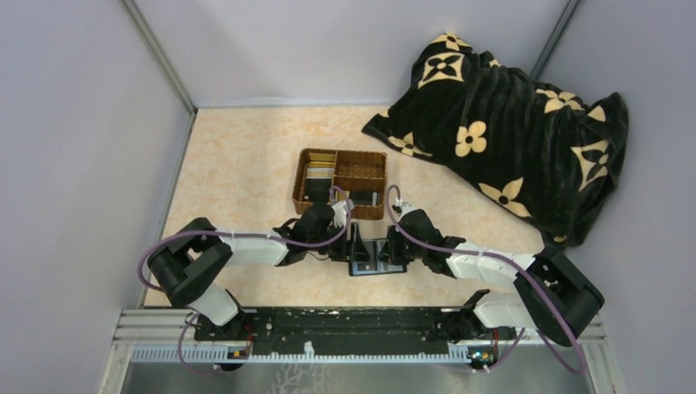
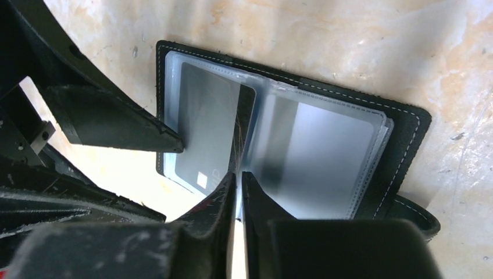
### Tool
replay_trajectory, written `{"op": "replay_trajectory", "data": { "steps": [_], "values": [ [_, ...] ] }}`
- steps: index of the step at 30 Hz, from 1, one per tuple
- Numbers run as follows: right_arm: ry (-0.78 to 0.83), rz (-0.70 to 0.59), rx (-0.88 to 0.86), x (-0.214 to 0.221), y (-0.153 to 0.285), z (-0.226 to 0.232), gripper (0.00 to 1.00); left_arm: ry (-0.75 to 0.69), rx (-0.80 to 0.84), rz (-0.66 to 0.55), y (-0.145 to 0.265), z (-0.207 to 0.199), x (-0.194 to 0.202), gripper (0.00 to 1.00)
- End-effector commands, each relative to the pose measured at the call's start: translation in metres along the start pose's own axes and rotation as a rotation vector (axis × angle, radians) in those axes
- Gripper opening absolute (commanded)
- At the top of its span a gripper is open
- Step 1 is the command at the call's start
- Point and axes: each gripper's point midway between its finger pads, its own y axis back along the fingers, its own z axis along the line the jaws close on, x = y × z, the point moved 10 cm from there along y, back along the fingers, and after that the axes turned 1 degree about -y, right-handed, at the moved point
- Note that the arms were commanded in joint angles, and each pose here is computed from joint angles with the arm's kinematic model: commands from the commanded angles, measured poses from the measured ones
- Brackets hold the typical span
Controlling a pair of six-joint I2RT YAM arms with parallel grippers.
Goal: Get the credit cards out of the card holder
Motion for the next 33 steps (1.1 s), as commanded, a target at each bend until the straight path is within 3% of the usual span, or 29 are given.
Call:
{"op": "replay_trajectory", "data": {
  "steps": [1,4,9,33],
  "values": [
    [-0.02,-0.036,-0.042,-0.006,-0.002,0.001,0.14,0.01,-0.016,0.03,-0.003,0.011,0.008,0.64],
    [-0.035,-0.034,-0.053,-0.004,-0.004,-0.002,0.25,0.012,-0.016,0.035,-0.004,0.012,0.009,0.64],
    [-0.045,-0.015,-0.079,-0.001,-0.008,-0.004,0.34,0.016,-0.019,0.04,-0.005,0.014,0.01,0.64],
    [-0.06,-0.002,-0.095,0.002,-0.015,-0.008,0.34,0.01,-0.045,0.025,0.008,0.014,0.011,0.64]
  ]
}}
